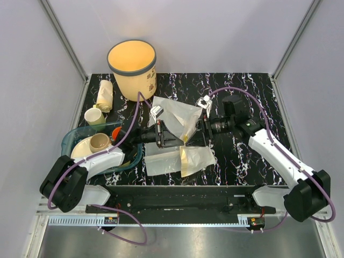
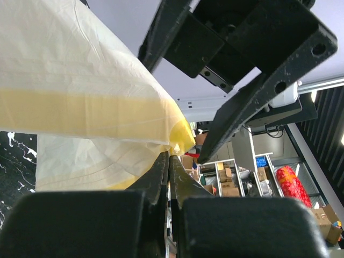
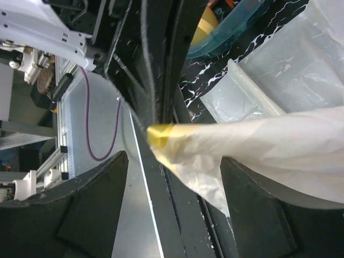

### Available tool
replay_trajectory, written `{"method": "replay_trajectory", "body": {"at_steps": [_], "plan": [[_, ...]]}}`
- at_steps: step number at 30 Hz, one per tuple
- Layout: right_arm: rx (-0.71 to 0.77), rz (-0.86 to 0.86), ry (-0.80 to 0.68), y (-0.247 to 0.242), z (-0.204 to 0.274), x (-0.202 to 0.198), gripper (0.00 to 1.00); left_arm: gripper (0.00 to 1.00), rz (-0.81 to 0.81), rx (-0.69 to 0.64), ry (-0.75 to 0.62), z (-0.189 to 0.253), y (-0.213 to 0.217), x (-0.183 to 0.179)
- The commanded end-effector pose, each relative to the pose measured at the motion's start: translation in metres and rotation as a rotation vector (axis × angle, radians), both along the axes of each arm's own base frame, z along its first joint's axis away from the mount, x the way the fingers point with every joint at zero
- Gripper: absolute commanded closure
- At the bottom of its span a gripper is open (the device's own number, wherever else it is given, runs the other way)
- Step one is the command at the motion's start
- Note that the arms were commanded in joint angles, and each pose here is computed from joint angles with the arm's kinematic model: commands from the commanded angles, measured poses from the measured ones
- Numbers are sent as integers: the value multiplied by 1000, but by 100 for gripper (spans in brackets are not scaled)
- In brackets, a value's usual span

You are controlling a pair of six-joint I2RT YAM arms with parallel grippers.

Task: Put the trash bags into the trash bin
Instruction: Unfold the trash bag at the center of the board.

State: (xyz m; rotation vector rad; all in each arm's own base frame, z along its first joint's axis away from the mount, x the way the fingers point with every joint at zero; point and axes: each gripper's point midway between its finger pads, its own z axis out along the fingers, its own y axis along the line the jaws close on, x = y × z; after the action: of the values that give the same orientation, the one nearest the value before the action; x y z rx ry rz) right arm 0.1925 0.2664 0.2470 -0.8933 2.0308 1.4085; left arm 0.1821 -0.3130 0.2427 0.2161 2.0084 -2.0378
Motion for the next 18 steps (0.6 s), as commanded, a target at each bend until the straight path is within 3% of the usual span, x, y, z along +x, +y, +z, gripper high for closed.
{"method": "replay_trajectory", "body": {"at_steps": [1,4,5,9,18], "plan": [[29,-22,16,12,7,14,23,100,-13,-47,-82,17,-3,-5],[33,-15,33,17,5,14,34,100,-20,-48,-89,19,-5,-5],[37,-11,34,18,5,14,60,100,-22,-48,-89,19,-6,-5],[26,0,14,15,4,11,100,100,-20,-43,-83,17,-2,-5],[-18,47,-61,0,0,-8,100,100,40,-23,-73,8,20,2]]}}
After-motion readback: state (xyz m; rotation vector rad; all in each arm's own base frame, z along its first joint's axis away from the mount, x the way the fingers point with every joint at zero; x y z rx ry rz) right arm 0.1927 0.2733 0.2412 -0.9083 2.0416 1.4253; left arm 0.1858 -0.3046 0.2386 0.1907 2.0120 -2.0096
